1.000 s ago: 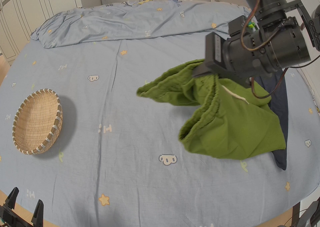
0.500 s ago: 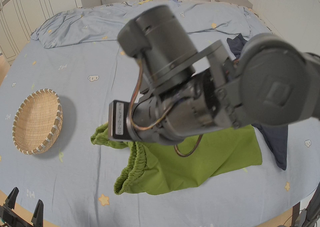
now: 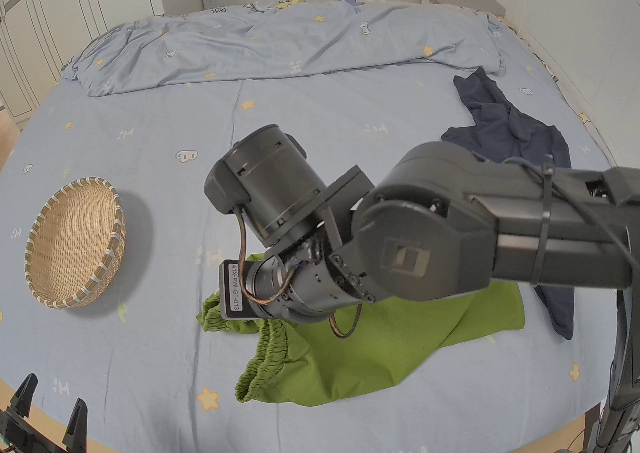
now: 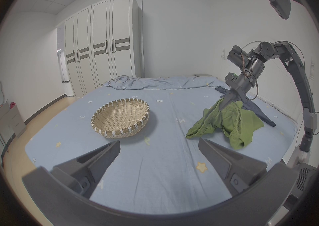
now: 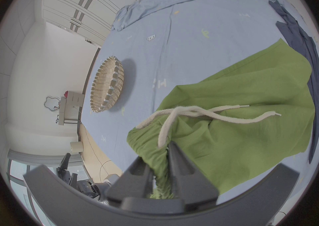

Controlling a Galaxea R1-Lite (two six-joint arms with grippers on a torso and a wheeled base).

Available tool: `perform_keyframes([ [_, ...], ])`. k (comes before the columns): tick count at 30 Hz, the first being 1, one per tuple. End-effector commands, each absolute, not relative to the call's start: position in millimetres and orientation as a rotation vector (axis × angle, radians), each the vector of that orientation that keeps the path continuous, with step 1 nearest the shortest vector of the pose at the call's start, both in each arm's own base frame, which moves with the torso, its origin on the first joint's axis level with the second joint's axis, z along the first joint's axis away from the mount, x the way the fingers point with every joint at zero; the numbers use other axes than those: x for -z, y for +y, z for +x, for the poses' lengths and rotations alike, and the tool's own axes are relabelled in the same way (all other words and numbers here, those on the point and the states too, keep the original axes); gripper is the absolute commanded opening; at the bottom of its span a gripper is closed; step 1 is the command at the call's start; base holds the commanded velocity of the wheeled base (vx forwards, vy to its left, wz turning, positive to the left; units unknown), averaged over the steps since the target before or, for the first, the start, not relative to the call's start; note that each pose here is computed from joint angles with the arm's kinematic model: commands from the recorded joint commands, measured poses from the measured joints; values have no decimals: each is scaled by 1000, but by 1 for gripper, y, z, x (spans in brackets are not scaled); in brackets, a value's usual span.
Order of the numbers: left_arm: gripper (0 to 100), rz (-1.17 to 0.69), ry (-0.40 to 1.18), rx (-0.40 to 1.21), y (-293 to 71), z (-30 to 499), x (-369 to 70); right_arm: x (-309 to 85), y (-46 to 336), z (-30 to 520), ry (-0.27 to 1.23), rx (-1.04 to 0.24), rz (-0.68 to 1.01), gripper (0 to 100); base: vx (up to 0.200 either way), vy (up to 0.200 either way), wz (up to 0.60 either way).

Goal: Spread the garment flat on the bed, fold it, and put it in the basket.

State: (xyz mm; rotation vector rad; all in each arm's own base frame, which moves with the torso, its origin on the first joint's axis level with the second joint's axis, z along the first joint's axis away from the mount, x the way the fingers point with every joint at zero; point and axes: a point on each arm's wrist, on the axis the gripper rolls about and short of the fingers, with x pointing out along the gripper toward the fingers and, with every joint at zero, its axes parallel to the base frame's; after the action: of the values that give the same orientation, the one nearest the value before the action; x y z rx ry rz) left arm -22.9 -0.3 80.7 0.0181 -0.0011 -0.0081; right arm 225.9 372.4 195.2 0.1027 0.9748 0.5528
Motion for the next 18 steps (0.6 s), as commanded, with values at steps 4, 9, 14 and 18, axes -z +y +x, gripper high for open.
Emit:
perform_keyframes([
  [4,100,29,0,15,-1,-23,-76,-180,375,228,1003,-553,18,100,0,0,0],
  [9,100,40,-15,-13,0,-24,-79,-158,378,227,1080,-518,-61,100,0,0,0],
  [14,100,-9,-304,-3,1,-52,-199,-157,375,230,1089,-502,-55,100,0,0,0],
  [18,100,-9,-148,126,1,-28,-224,-160,373,230,1084,-507,-52,100,0,0,0],
])
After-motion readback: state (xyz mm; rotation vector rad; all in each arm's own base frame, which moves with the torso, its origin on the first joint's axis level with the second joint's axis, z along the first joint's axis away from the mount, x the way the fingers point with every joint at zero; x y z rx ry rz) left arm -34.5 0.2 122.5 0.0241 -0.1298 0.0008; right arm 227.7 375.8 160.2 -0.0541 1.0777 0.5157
